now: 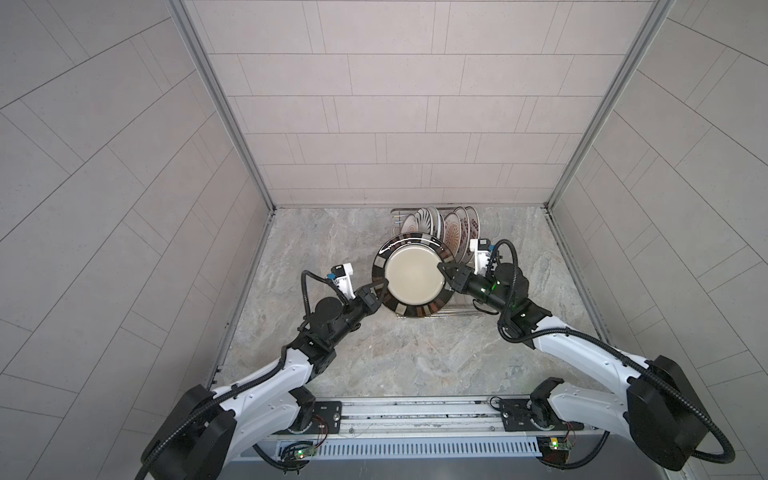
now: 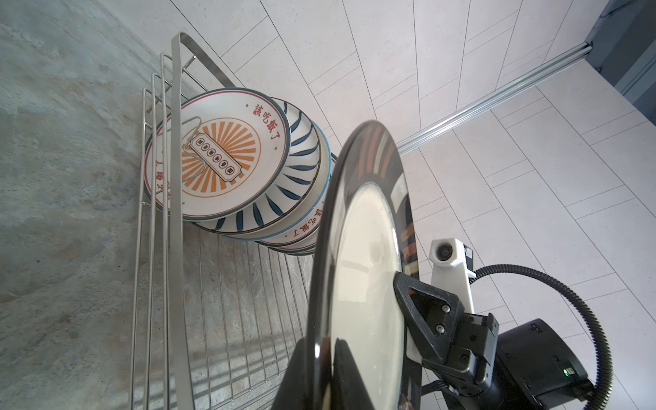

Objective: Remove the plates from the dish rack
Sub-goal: 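Grasp the plate rim with the left gripper while the right gripper releases it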

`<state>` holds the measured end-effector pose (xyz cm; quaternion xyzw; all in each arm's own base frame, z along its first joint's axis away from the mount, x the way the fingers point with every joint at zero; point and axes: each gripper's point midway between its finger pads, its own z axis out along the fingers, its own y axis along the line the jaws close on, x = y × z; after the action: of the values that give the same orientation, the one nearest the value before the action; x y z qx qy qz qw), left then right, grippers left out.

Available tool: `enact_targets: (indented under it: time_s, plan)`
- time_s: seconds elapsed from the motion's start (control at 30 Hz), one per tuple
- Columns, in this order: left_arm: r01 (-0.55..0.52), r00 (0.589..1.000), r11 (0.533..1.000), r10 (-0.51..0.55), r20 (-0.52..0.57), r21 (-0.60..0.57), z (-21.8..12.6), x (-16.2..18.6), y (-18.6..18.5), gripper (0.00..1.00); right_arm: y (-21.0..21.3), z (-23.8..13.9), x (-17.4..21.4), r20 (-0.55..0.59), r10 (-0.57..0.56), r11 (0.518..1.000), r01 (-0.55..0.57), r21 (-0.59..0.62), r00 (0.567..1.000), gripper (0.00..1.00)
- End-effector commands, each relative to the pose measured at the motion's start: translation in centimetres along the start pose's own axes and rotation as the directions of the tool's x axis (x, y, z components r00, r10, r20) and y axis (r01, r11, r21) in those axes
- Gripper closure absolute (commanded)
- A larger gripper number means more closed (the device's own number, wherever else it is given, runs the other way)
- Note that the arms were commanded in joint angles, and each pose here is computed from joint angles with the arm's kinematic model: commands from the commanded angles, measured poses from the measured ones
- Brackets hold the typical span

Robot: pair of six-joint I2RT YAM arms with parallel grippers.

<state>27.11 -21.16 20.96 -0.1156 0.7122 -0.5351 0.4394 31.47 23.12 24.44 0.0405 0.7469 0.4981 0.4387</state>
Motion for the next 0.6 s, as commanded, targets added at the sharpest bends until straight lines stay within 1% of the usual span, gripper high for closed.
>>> enact_targets:
  time_s: [0.0,0.03,0.07,0.13,0.27,0.43,0.57]
  plan:
    - [-0.062,0.998,0.992,0.061,0.013,0.109,-0.5,-0.5,-3.0,1.0,3.4,-0.5,-1.2,0.032,-0.057,0.994,0.059,-0.092,0.998,0.81]
    - [-0.051,0.999,0.993,0.05,0.016,0.104,-0.5,-0.5,-2.9,1.0,3.4,-0.5,-1.2,0.032,-0.058,0.994,0.06,-0.096,0.998,0.73]
    - [-0.045,0.999,0.993,0.043,0.013,0.109,-0.6,-0.5,-2.9,1.0,3.6,-0.5,-1.2,0.031,-0.061,0.993,0.064,-0.102,0.998,0.71]
    - [-0.033,0.999,0.992,0.031,0.019,0.126,-0.7,-0.4,-3.1,1.0,3.5,-0.4,-0.8,0.018,-0.065,0.993,0.067,-0.1,0.998,0.62]
    - [-0.021,1.0,0.991,0.017,0.026,0.13,-0.9,-0.6,-3.2,1.0,3.3,-0.1,-0.5,0.004,-0.062,0.993,0.062,-0.101,0.998,0.56]
    - [-0.009,0.999,0.992,0.005,0.036,0.127,-1.0,-0.9,-3.4,1.0,2.8,-0.2,-0.1,-0.012,-0.076,0.994,0.075,-0.078,0.997,0.34]
    - [0.009,0.999,0.992,-0.015,0.05,0.123,-1.1,-1.3,-3.3,1.0,2.3,-0.5,0.0,-0.015,-0.092,0.995,0.091,-0.047,0.996,0.2]
